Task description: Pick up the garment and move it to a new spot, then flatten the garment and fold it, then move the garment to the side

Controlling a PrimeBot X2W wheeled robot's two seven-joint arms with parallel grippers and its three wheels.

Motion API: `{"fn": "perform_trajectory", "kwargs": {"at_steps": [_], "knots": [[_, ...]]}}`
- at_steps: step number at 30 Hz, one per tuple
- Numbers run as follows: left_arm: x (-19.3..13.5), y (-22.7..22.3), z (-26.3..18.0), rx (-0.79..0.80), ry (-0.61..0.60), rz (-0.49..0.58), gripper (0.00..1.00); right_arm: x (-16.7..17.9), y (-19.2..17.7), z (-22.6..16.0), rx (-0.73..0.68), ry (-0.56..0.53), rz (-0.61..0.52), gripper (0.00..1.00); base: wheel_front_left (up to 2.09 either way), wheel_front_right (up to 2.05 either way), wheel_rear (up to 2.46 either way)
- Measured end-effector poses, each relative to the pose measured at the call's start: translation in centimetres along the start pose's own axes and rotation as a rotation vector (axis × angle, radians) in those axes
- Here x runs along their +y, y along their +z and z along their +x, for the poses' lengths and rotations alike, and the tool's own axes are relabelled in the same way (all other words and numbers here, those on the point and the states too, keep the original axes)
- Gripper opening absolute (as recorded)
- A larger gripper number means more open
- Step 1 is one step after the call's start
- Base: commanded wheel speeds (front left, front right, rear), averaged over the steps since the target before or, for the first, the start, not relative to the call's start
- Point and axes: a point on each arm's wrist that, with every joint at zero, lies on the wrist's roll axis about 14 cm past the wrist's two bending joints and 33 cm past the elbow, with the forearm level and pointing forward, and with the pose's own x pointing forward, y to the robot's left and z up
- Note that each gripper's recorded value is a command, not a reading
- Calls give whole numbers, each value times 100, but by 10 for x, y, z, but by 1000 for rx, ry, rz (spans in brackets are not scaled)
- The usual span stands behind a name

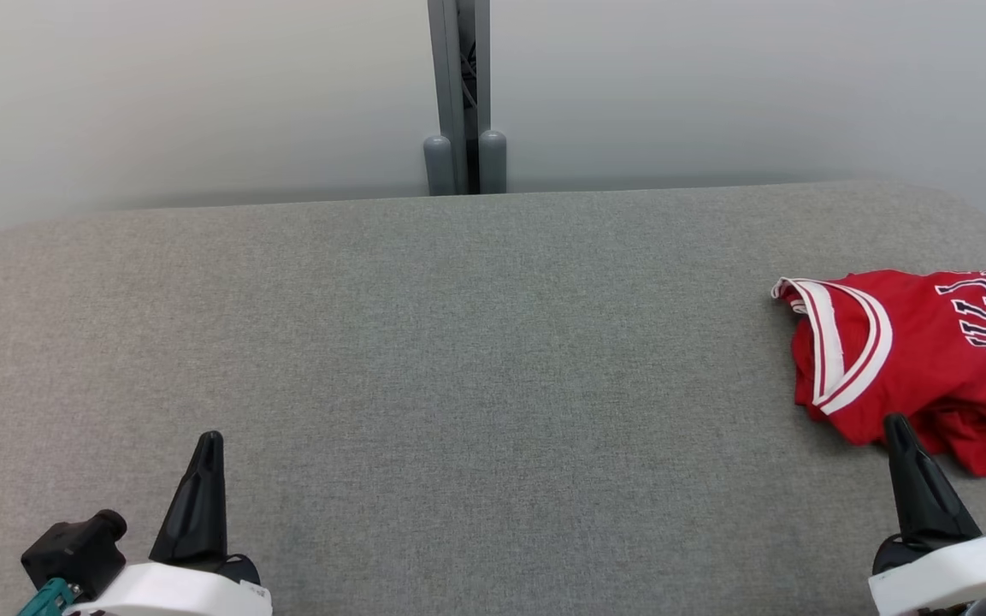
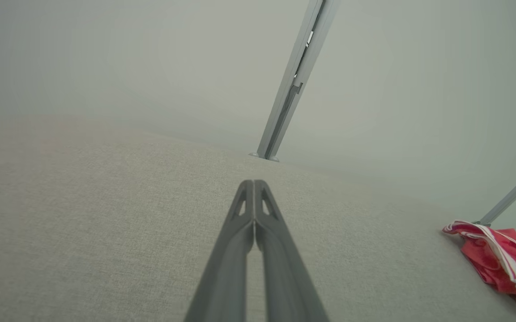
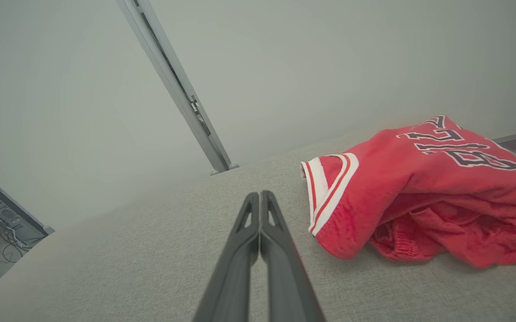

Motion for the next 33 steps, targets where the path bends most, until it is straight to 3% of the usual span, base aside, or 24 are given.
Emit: {"fn": "perform_trajectory", "kwargs": {"at_steps": [33], "knots": [[-5, -1, -1, -22, 24, -491, 0, -17, -9, 19, 75, -25, 475, 0, 0, 0, 0]]}}
